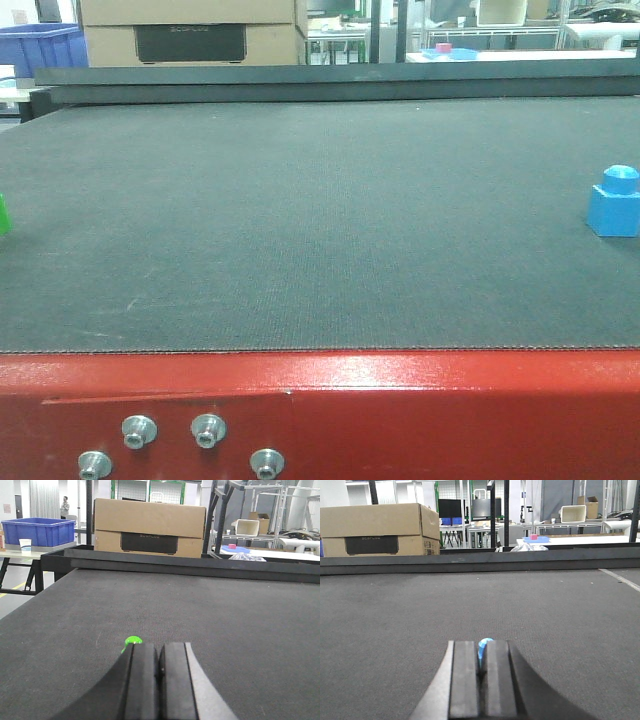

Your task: Grab block from conveyor and place in blue bin

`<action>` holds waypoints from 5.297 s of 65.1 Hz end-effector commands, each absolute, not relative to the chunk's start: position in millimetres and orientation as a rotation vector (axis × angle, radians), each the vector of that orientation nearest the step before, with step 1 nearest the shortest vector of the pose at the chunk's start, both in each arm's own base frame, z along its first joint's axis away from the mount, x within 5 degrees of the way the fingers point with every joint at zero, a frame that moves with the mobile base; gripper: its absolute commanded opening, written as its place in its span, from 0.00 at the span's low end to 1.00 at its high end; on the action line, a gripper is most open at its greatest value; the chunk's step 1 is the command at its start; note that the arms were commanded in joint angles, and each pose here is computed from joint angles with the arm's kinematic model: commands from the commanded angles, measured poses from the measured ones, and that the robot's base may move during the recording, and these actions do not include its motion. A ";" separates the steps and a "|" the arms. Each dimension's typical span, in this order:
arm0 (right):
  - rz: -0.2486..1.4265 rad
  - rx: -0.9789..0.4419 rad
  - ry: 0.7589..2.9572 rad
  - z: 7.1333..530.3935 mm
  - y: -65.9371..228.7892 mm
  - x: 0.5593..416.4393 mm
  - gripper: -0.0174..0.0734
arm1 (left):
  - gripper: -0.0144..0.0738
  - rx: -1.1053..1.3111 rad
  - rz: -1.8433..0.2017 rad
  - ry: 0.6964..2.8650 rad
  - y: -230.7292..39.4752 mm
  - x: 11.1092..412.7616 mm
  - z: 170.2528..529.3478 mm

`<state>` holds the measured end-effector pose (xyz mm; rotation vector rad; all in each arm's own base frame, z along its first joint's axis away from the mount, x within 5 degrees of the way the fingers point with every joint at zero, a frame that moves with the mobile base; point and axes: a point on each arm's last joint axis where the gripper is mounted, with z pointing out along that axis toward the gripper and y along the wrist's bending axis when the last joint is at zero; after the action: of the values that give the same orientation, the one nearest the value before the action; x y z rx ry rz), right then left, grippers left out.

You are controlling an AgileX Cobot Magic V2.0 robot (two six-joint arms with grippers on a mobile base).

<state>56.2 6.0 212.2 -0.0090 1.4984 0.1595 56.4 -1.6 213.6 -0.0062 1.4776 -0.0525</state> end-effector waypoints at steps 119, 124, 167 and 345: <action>0.262 -0.073 2.420 328.4 29.2 159.6 0.02 | 0.04 -0.016 0.018 2.380 -1.3 185.9 345.2; 0.258 -0.089 2.541 319.4 31.7 179.4 0.02 | 0.04 -0.017 0.011 2.416 -2.0 200.0 337.6; 0.126 -0.056 2.819 292.1 40.0 338.8 0.40 | 0.04 -0.086 -0.130 2.555 -11.0 229.7 306.6; 0.112 -0.070 2.663 298.5 39.2 346.3 0.01 | 0.04 0.026 0.039 2.714 21.9 381.0 275.4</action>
<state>357.2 42.6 286.6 -0.0576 2.7619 0.1283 388.9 25.8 254.7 0.0507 2.8313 0.0814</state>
